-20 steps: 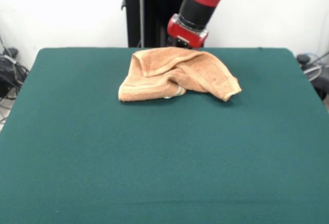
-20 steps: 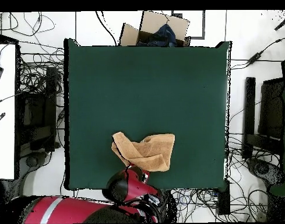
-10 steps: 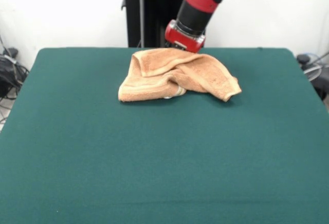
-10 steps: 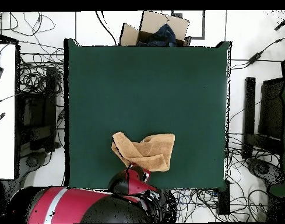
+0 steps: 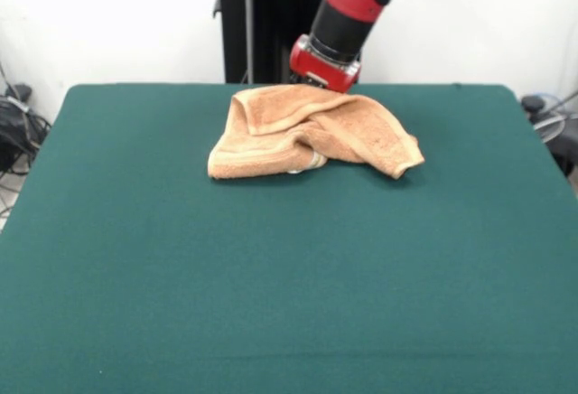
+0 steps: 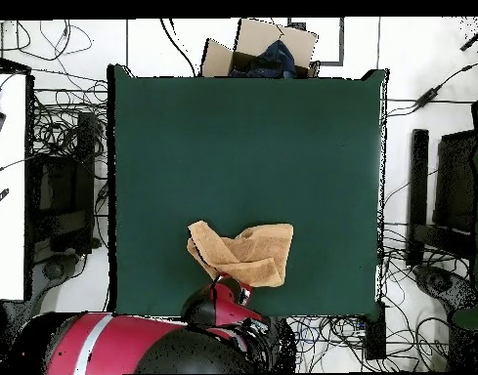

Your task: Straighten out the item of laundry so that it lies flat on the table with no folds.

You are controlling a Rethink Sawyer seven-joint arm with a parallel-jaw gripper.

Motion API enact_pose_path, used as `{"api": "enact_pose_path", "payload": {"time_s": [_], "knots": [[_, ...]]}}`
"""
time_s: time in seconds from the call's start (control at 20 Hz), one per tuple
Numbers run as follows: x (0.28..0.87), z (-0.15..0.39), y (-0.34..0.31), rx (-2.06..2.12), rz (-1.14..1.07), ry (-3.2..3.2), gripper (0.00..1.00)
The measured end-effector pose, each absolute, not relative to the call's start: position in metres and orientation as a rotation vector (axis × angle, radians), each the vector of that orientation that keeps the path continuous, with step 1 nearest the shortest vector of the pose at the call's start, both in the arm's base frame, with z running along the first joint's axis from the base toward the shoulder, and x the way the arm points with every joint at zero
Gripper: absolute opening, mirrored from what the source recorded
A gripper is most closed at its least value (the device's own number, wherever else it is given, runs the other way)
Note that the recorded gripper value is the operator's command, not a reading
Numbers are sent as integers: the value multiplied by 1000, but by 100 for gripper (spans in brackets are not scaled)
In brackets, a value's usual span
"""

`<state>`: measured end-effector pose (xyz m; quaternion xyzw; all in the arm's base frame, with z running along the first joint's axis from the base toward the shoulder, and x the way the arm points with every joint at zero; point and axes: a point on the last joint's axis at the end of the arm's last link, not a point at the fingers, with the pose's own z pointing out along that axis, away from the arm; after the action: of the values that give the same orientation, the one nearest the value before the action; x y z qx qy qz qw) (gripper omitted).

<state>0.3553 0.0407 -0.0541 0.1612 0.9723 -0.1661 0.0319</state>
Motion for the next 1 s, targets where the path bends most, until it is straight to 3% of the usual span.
{"api": "enact_pose_path", "payload": {"time_s": [1.0], "knots": [[351, -54, 25, 324, -340, 3017, 100]]}}
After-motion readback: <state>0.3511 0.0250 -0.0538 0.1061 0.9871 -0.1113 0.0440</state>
